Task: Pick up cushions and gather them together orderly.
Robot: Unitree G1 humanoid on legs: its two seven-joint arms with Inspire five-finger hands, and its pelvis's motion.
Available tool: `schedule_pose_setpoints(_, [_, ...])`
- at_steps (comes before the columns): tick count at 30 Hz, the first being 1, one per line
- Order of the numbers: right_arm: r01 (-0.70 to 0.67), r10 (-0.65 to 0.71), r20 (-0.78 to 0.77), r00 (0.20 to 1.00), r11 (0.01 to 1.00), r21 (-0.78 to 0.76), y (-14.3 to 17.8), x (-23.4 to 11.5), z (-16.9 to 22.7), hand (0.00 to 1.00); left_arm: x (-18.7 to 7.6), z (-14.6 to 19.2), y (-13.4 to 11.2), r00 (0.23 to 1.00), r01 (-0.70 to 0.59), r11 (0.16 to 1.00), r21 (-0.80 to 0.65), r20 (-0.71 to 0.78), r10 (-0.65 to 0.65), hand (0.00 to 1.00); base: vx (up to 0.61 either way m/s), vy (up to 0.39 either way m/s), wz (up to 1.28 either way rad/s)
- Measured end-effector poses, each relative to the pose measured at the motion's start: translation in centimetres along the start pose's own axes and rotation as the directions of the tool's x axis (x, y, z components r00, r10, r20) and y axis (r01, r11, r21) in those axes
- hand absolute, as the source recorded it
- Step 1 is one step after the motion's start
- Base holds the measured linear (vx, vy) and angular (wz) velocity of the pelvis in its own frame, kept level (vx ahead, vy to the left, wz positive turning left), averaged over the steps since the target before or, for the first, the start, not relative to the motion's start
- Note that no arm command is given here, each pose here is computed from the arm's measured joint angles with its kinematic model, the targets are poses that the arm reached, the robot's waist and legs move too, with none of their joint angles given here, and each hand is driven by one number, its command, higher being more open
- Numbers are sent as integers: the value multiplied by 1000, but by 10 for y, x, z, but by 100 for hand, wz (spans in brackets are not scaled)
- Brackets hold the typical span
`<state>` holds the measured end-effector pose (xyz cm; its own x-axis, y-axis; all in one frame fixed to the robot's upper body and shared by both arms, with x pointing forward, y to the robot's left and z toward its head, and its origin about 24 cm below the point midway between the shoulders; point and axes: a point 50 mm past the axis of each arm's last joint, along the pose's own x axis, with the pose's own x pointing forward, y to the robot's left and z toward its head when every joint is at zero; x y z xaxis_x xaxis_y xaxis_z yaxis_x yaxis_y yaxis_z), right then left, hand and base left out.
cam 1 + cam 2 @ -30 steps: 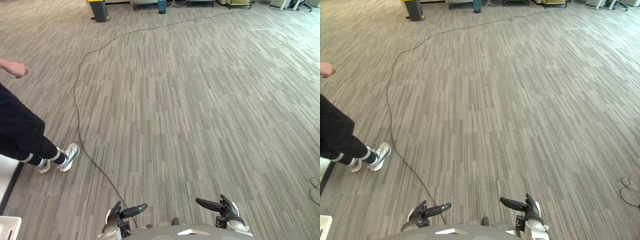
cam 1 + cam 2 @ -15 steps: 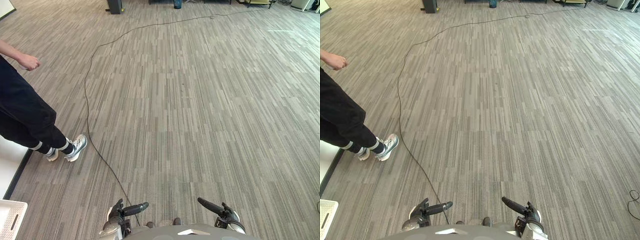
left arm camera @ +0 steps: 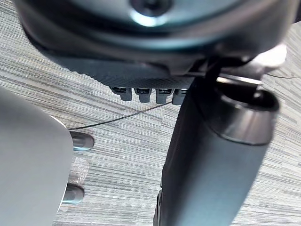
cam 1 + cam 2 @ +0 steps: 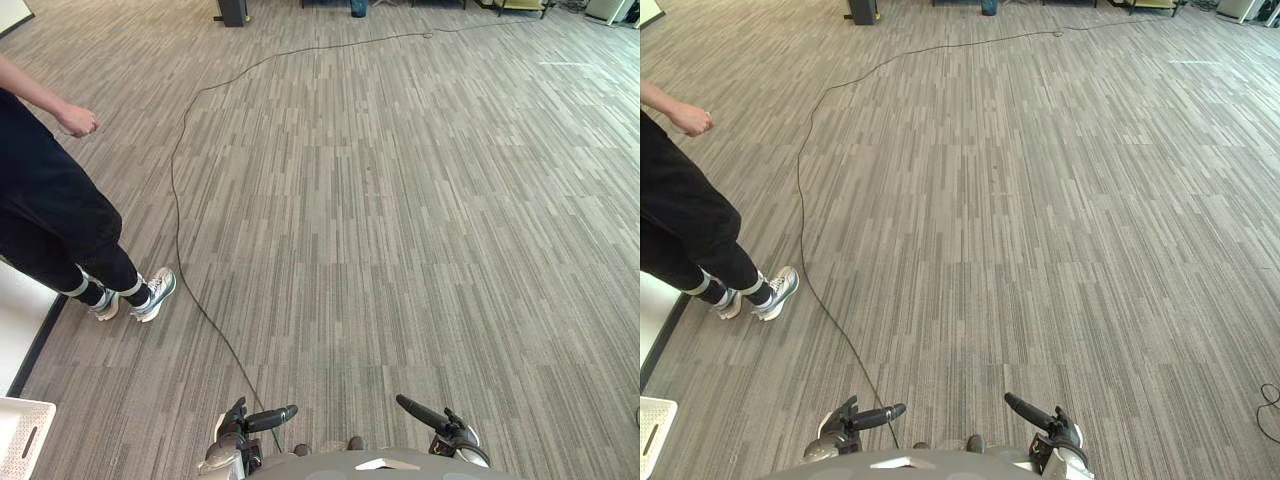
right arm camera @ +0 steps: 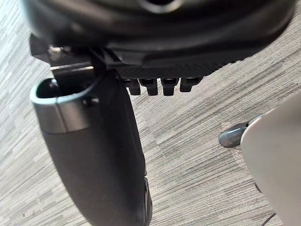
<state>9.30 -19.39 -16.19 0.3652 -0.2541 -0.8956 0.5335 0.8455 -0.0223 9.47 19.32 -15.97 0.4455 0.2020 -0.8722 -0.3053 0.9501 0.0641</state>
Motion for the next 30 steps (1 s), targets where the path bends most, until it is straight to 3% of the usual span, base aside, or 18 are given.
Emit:
schedule_pose_setpoints(11, [1,-2,12,1000,998,64,-4,-2,-1,100,1,6,4,1000,-10,1000,-18,13,10,100,-28,-29,9])
schedule_pose_setpoints(16, [6,-9,45,999,999,54,-9,-4,3,100,-2,20,8,995,-30,991,-132,90,42,100,124,-22,14])
schedule_pose_setpoints(25, [18,-17,-9,1000,999,42,-4,-1,-2,100,0,32,3,991,-11,984,-176,129,34,100,423,173,-27])
schedule_pose_setpoints(30, [-23,24,-13,1000,999,22,8,-3,-8,100,2,37,15,989,-31,991,-133,136,49,100,604,309,-11])
